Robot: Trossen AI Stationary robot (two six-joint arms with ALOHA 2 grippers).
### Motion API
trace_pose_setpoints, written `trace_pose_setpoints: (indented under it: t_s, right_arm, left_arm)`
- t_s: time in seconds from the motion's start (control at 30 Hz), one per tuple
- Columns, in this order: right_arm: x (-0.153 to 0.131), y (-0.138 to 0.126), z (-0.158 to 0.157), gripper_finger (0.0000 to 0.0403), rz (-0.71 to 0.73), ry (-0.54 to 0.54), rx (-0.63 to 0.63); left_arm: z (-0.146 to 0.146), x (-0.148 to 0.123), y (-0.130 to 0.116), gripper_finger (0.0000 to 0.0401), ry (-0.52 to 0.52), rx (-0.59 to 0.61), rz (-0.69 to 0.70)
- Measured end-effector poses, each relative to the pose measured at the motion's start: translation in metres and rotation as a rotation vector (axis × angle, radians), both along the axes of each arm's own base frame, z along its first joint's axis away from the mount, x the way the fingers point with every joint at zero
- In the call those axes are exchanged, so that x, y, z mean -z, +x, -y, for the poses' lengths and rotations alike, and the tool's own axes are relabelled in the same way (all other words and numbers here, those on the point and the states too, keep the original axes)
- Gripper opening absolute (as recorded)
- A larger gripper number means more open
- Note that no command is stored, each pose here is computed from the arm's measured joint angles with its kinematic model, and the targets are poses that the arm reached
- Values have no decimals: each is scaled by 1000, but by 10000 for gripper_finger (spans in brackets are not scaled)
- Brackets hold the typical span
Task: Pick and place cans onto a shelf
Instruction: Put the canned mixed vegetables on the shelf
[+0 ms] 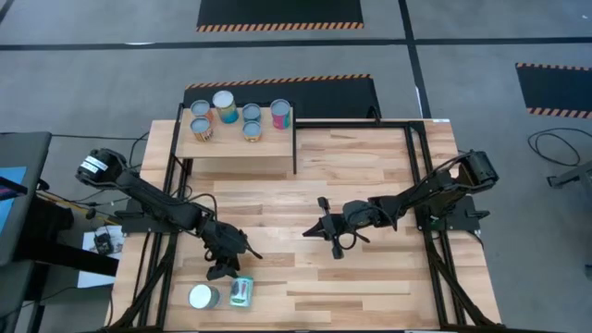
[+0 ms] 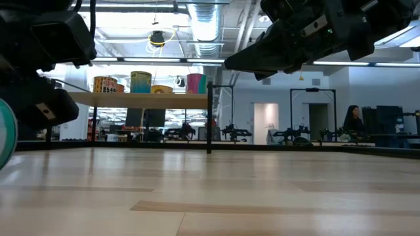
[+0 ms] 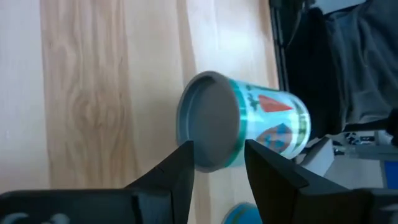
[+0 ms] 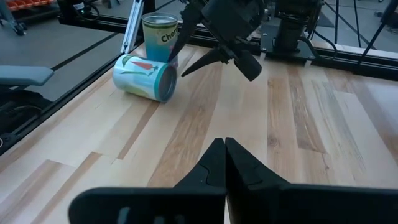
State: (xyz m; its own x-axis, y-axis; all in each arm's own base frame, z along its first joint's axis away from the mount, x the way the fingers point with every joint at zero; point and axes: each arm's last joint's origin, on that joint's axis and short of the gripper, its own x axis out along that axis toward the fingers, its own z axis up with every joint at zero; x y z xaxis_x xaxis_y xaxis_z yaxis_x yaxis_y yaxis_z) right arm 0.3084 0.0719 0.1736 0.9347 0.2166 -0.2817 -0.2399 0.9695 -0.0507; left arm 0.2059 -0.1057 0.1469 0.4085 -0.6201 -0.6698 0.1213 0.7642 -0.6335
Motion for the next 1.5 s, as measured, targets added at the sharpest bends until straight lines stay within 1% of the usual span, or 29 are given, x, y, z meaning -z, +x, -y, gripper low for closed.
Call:
trace_pose_setpoints:
  t_s: [0.3, 0.53, 0.7, 0.87, 1.0, 1.07, 1.13, 1.37, 1.4, 1.5]
  right_arm:
    - [0, 0, 0, 10, 0, 0, 0]
    - [0, 0, 0, 10, 0, 0, 0]
    - [0, 0, 0, 10, 1, -1, 0]
    - [0, 0, 0, 10, 0, -1, 0]
    - [0, 0, 0, 10, 0, -2, -1]
    - [0, 0, 0, 10, 1, -2, -1]
    - [0, 0, 0, 10, 0, -2, -1]
    - [0, 0, 0, 10, 1, -3, 3]
    - [0, 0, 0, 10, 0, -2, 3]
    - [0, 0, -2, 10, -9, 24, 5]
  left_arm:
    - [2, -5, 4, 128, -9, 27, 96]
    - [2, -3, 4, 128, -14, 15, 77]
    - [3, 4, 7, 128, -11, 16, 48]
    - [7, 10, 14, 128, -44, 42, 78]
    - [8, 12, 15, 127, -38, 53, 92]
    - [8, 12, 16, 120, -27, 54, 108]
    - [8, 12, 16, 102, -24, 54, 115]
    - [7, 11, 18, 10, 15, 1, 153]
    - [7, 11, 19, 6, 25, -11, 157]
    - [5, 11, 19, 8, 56, -45, 169]
